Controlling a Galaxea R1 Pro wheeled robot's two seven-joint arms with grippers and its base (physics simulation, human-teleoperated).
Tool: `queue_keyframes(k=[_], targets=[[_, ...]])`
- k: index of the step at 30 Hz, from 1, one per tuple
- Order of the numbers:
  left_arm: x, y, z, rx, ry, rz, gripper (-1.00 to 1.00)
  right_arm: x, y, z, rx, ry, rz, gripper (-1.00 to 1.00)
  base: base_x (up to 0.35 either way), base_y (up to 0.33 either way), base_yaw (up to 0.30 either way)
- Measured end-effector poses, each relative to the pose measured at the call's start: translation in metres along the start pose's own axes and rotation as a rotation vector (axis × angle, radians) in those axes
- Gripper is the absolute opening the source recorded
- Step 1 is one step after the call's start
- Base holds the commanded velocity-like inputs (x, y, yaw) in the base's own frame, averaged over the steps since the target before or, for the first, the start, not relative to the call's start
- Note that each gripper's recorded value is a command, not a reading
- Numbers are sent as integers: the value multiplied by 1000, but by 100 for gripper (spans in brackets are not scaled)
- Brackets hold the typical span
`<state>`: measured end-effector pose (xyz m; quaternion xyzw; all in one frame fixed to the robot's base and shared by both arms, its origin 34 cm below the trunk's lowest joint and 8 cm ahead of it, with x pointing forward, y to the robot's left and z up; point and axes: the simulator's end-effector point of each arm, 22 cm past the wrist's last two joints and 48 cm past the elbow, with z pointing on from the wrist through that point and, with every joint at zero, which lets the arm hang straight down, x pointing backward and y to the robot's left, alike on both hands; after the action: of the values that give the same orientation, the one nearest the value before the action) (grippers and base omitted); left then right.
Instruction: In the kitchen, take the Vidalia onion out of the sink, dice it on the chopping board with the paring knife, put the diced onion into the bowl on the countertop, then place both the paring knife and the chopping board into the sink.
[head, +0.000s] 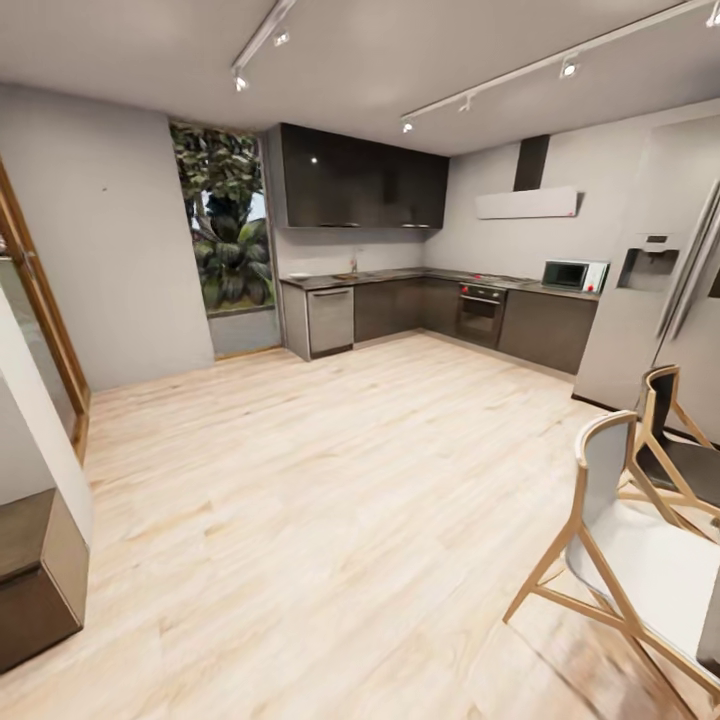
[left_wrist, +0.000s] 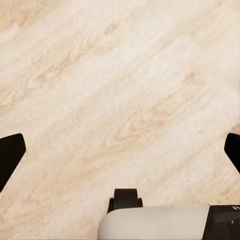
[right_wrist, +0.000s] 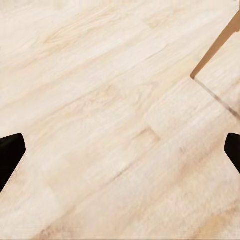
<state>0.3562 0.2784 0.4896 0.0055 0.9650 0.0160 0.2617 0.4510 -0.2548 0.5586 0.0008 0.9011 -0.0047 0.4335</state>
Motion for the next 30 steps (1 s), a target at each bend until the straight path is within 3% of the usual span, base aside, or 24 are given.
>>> queue_keyframes(k=[30], targets=[[0, 0, 0, 0, 1, 0, 100, 0, 1, 0, 0, 0, 2, 100, 298, 129, 0]])
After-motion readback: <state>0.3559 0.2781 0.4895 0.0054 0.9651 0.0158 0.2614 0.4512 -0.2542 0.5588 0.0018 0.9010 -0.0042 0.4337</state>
